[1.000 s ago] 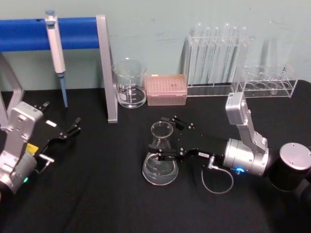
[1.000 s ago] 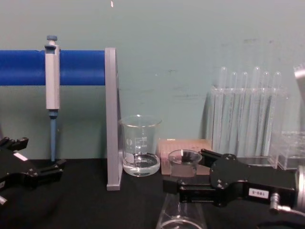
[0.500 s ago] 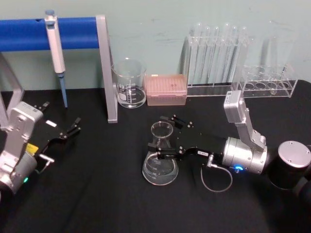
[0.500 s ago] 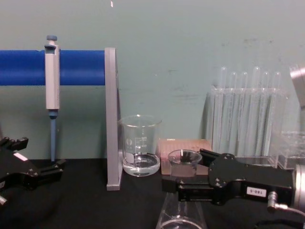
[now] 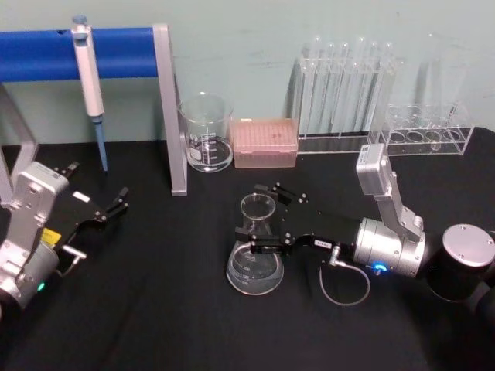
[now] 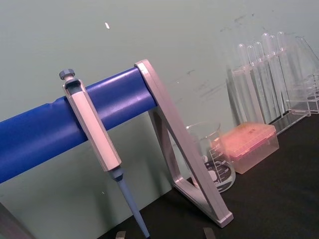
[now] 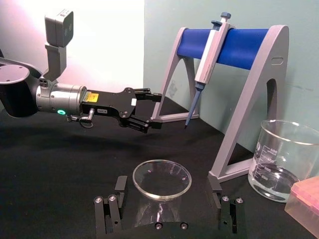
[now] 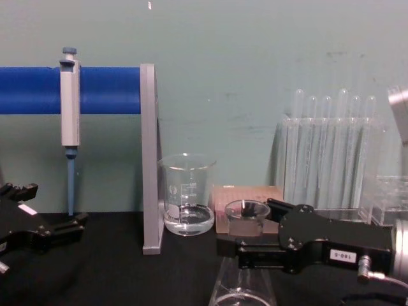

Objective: Grasp the erlenmeyer flask with one hand, shake it three times, then place it back.

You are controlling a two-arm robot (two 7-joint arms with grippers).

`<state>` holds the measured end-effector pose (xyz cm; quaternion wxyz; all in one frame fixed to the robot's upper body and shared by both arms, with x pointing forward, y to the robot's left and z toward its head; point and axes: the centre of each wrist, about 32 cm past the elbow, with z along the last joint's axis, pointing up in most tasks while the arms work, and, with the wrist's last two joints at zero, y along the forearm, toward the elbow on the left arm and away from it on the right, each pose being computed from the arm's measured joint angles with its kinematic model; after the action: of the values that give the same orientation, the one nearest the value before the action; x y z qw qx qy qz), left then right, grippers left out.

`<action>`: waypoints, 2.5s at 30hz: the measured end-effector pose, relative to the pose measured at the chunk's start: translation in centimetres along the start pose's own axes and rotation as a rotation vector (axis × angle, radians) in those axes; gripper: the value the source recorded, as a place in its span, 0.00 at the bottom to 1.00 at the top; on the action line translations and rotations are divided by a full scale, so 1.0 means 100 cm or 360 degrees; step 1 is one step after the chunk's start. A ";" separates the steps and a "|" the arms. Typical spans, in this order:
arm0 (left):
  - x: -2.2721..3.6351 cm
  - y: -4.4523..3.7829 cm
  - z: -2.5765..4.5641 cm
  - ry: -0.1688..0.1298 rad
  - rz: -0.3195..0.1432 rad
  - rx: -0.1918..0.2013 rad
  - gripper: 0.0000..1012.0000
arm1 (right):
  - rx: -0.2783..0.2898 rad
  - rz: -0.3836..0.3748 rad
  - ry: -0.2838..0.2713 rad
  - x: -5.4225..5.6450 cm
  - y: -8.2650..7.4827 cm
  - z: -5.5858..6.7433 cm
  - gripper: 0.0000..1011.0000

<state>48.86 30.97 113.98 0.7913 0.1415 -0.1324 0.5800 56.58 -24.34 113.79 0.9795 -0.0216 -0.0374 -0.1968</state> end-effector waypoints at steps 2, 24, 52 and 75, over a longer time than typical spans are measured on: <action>0.0000 0.0000 0.0000 0.0000 0.0000 0.0000 0.99 | 0.0000 0.0000 0.0000 0.000 0.000 0.000 0.99; 0.0000 0.0000 0.0000 0.0000 0.0000 0.0000 0.99 | 0.0000 0.0000 0.0001 0.000 0.000 0.000 0.94; 0.0000 0.0000 0.0000 0.0000 0.0000 0.0000 0.99 | 0.0000 0.0000 0.0001 0.000 0.000 0.000 0.45; 0.0000 0.0000 0.0000 0.0000 0.0000 0.0000 0.99 | 0.0108 -0.0068 -0.0037 0.002 -0.005 0.020 0.45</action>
<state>48.86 30.96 113.98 0.7913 0.1415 -0.1324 0.5799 56.42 -24.73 115.81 0.9747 0.0101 -0.0558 -0.2161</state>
